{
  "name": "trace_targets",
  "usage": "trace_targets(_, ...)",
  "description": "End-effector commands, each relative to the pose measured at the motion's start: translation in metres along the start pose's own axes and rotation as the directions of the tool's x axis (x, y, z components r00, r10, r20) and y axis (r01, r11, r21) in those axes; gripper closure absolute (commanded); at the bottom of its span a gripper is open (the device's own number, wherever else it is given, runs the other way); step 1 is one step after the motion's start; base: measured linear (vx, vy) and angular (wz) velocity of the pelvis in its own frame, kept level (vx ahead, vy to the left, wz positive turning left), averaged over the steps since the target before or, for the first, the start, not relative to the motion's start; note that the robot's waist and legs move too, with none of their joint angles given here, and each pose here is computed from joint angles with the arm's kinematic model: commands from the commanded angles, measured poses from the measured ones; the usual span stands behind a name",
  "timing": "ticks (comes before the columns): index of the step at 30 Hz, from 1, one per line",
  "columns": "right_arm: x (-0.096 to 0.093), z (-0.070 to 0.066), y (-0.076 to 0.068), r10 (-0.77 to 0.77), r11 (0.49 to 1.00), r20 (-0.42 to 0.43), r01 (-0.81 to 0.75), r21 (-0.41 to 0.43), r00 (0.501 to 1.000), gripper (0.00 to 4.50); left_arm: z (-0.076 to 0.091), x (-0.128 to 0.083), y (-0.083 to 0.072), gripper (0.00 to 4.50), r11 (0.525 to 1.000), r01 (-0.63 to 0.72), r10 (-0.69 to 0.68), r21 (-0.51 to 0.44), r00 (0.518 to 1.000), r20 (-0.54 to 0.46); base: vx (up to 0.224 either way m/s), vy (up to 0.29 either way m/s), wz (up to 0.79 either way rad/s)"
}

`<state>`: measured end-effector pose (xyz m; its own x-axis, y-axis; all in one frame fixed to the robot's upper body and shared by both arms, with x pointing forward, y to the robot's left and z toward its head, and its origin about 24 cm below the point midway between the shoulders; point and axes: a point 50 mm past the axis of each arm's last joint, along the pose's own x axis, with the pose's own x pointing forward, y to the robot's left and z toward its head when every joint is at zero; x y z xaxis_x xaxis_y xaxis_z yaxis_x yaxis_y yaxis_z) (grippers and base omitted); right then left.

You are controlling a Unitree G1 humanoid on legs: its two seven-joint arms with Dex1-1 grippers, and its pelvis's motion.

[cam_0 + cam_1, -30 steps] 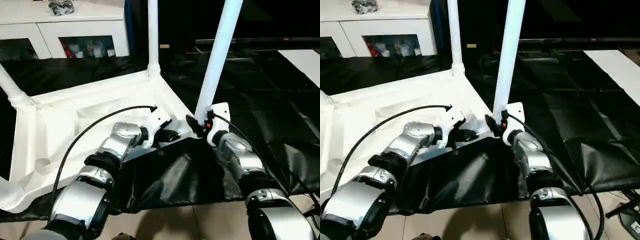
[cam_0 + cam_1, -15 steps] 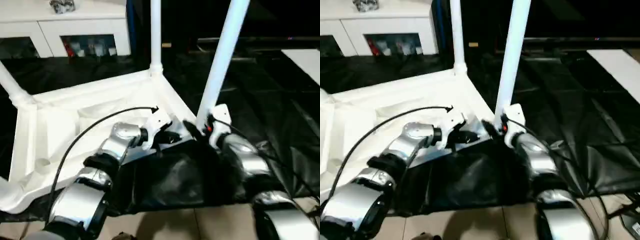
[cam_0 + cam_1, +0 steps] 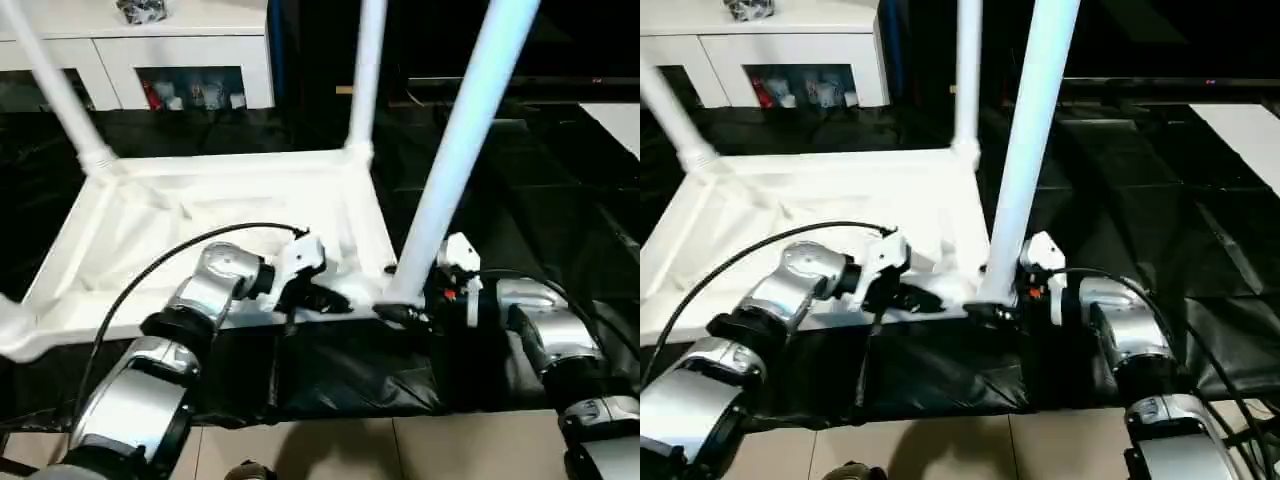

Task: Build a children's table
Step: Rotate leg to tighten

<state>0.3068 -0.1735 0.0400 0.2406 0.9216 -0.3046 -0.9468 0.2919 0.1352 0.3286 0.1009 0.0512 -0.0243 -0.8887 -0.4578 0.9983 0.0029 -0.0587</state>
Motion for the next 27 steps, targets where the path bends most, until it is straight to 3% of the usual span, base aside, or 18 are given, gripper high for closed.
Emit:
trace_targets(1, 0.004, -0.005, 0.004, 0.055, 0.998, -0.048, -0.054, 0.022, 0.997, 0.81, 0.017, 0.004, -0.001, 4.50, 0.994, 0.071, -0.073, 0.080, 0.997, 0.016, 0.000, 0.000, 0.00)
trace_targets(11, 0.010, -0.005, 0.010, 0.158, 0.987, -0.078, -0.156, 0.029, 0.984, 1.76, 0.013, -0.002, -0.001, 4.50, 0.995, 0.083, -0.083, 0.060, 0.996, 0.014, 0.000, 0.000, 0.00)
trace_targets(19, 0.016, -0.005, 0.014, 0.168, 0.985, -0.056, -0.166, 0.038, 0.984, 1.92, 0.010, -0.004, 0.001, 4.50, 0.998, 0.050, -0.051, 0.042, 0.999, 0.014, 0.000, 0.000, 0.00)
trace_targets(24, 0.020, -0.008, 0.013, 0.033, 0.997, 0.030, -0.036, 0.073, 0.999, 1.94, 0.013, 0.003, 0.007, 4.50, 0.998, -0.067, 0.066, 0.004, 0.997, 0.046, 0.000, 0.000, 0.00)
trace_targets(27, 0.025, -0.012, 0.008, -0.133, 0.988, 0.048, 0.128, 0.091, 0.990, 1.94, 0.018, 0.014, 0.011, 4.50, 0.990, -0.139, 0.140, -0.020, 0.987, 0.072, 0.000, 0.000, 0.00)
